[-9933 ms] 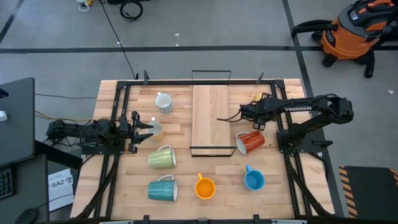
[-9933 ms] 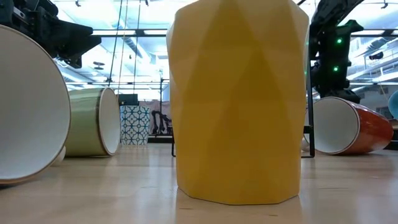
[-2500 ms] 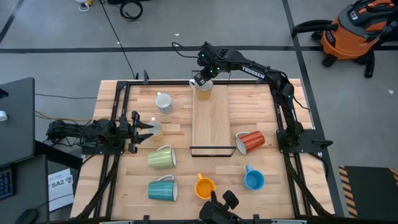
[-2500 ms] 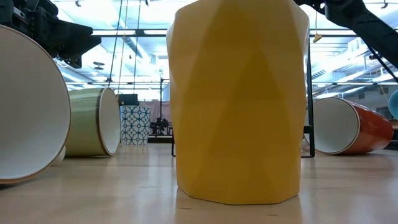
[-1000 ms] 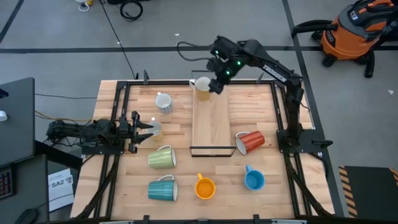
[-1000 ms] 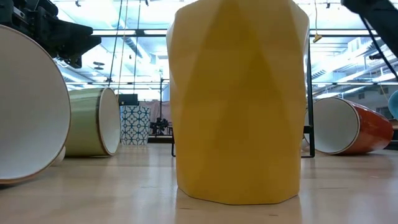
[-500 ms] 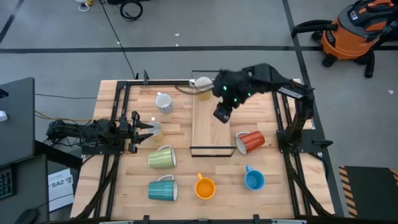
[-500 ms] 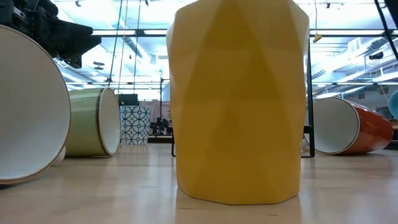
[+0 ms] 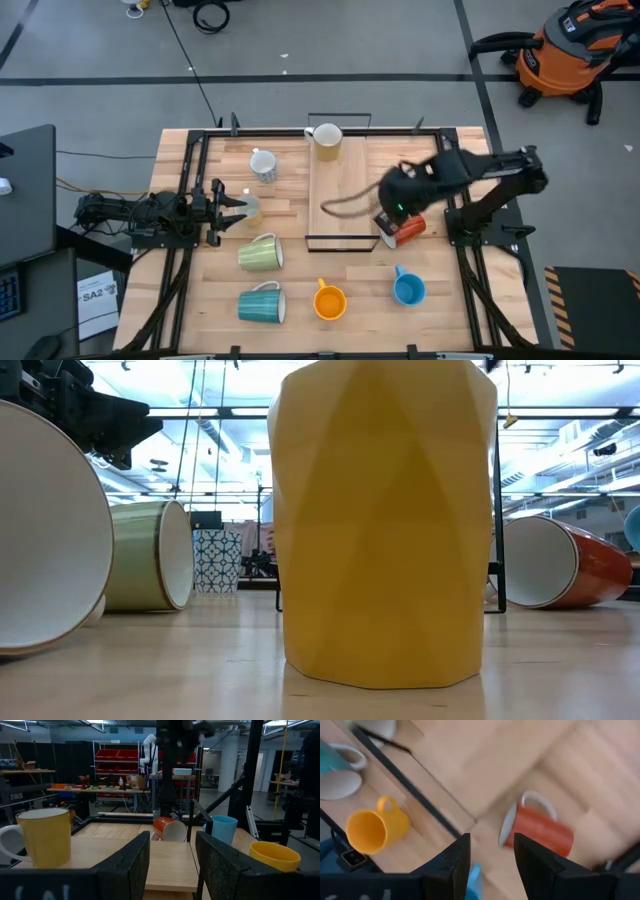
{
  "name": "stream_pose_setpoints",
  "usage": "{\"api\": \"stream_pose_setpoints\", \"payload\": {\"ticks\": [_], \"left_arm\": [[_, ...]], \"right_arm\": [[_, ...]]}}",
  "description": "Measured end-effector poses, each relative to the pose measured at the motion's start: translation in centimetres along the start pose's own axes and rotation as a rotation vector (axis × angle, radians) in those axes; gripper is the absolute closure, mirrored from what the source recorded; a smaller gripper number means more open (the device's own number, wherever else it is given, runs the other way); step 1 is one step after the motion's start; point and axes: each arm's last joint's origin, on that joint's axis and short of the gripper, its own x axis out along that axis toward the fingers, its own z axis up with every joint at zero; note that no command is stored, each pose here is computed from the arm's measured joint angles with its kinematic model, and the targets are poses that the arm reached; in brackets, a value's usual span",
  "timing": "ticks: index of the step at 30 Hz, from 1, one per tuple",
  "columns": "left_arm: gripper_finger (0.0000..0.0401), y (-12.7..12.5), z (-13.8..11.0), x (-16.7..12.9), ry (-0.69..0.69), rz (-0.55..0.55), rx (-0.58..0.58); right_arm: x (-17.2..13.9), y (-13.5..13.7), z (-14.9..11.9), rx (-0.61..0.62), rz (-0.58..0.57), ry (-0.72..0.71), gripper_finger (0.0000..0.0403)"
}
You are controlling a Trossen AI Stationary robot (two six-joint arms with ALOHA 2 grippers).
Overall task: Place coffee mugs
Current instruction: Put the orange mug on the shelf
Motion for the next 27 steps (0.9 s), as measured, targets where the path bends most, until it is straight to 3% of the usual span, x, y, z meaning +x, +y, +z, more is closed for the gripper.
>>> {"api": "stream_pose_setpoints", "payload": {"ticks": [3,7,14,27], "left_arm": [[0.0234,0.0,0.0,0.0,0.0,0.0,0.0],[0.0234,0.0,0.0,0.0,0.0,0.0,0.0],[0.0234,0.0,0.0,0.0,0.0,0.0,0.0],[0.0234,0.0,0.0,0.0,-0.001,0.0,-0.001]], "right_arm": [[0.9,-0.2,-1.9,0.072,-0.02,0.024,0.0247],[2.8,0.1,-3.3,0.07,-0.048,0.045,0.0247],[6.5,0.3,-3.8,0.054,-0.162,0.087,0.0247],[10.1,-1.6,-5.2,0.04,-0.297,0.164,0.0247]]}}
